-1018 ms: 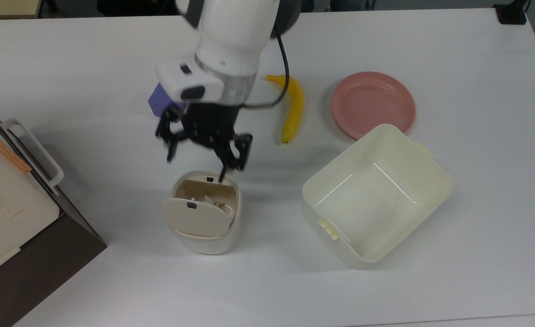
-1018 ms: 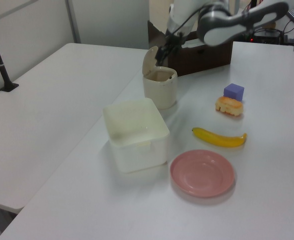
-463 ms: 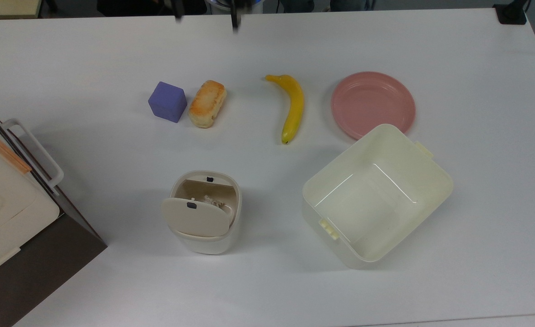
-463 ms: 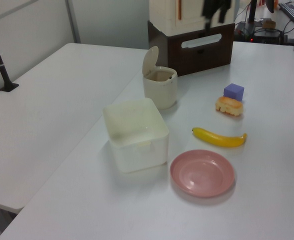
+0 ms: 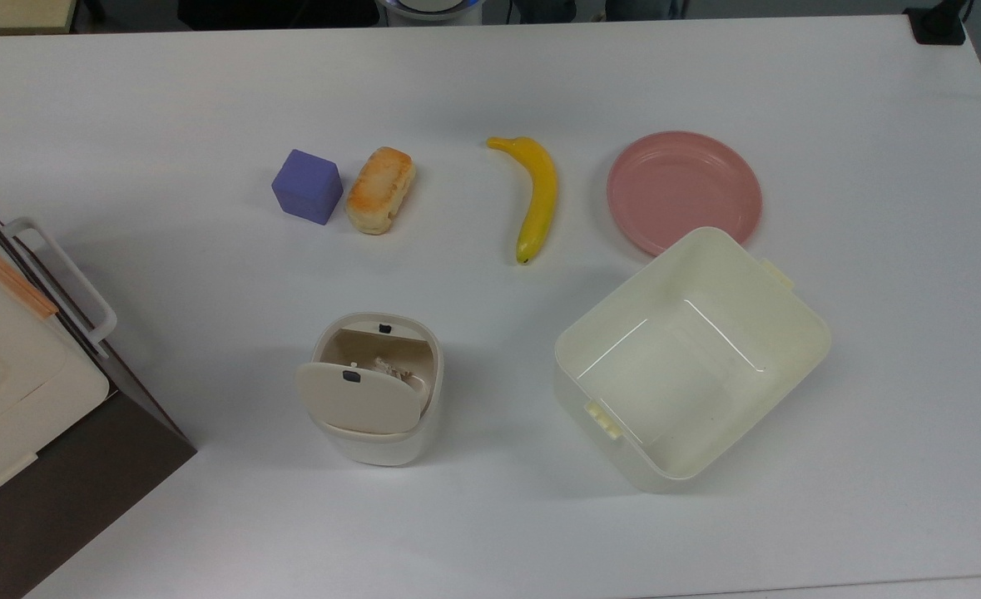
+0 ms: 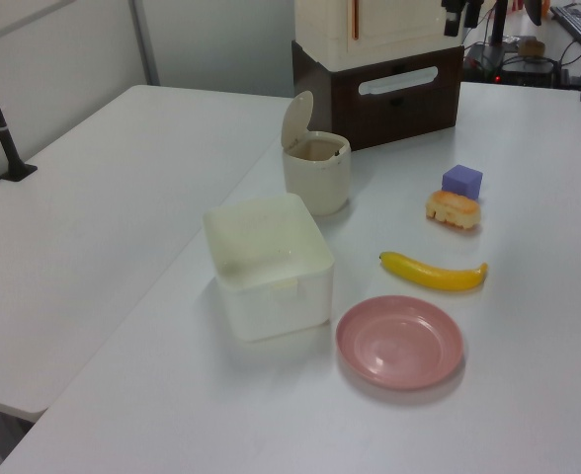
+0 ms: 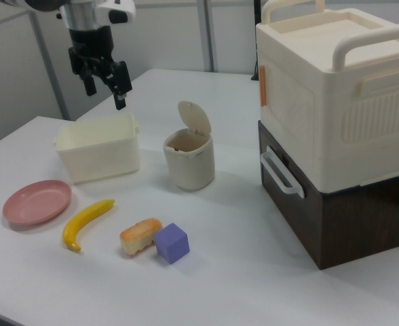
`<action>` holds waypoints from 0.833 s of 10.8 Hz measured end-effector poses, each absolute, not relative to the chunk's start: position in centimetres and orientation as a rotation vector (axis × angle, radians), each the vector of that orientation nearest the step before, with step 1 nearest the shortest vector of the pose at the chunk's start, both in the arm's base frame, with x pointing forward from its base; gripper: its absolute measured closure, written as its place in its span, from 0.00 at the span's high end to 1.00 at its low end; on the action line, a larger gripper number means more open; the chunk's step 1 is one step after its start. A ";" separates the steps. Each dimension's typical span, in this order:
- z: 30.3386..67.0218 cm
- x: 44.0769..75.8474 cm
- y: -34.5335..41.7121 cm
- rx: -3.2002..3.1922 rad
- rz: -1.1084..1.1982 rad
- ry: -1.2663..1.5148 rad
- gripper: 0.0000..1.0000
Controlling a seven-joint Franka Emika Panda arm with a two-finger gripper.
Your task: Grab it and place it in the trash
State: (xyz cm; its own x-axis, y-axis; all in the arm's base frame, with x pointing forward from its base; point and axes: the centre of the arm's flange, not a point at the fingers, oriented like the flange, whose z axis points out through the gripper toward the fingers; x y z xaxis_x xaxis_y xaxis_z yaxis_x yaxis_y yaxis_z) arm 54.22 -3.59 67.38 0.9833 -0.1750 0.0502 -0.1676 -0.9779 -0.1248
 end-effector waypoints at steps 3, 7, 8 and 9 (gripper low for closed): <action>65.8 55.5 -4.1 -2.997 -0.182 0.351 1.00; 65.5 55.4 -5.4 -2.977 -0.172 0.483 1.00; 65.5 55.4 -5.7 -2.976 -0.172 0.490 1.00; 65.5 55.4 -5.8 -2.976 -0.172 0.492 1.00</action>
State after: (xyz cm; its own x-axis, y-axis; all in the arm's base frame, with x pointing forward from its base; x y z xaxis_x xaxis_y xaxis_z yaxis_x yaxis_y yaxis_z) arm 55.42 -5.78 65.53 0.9407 -0.3266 0.0921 -0.3130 -0.9399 -0.1365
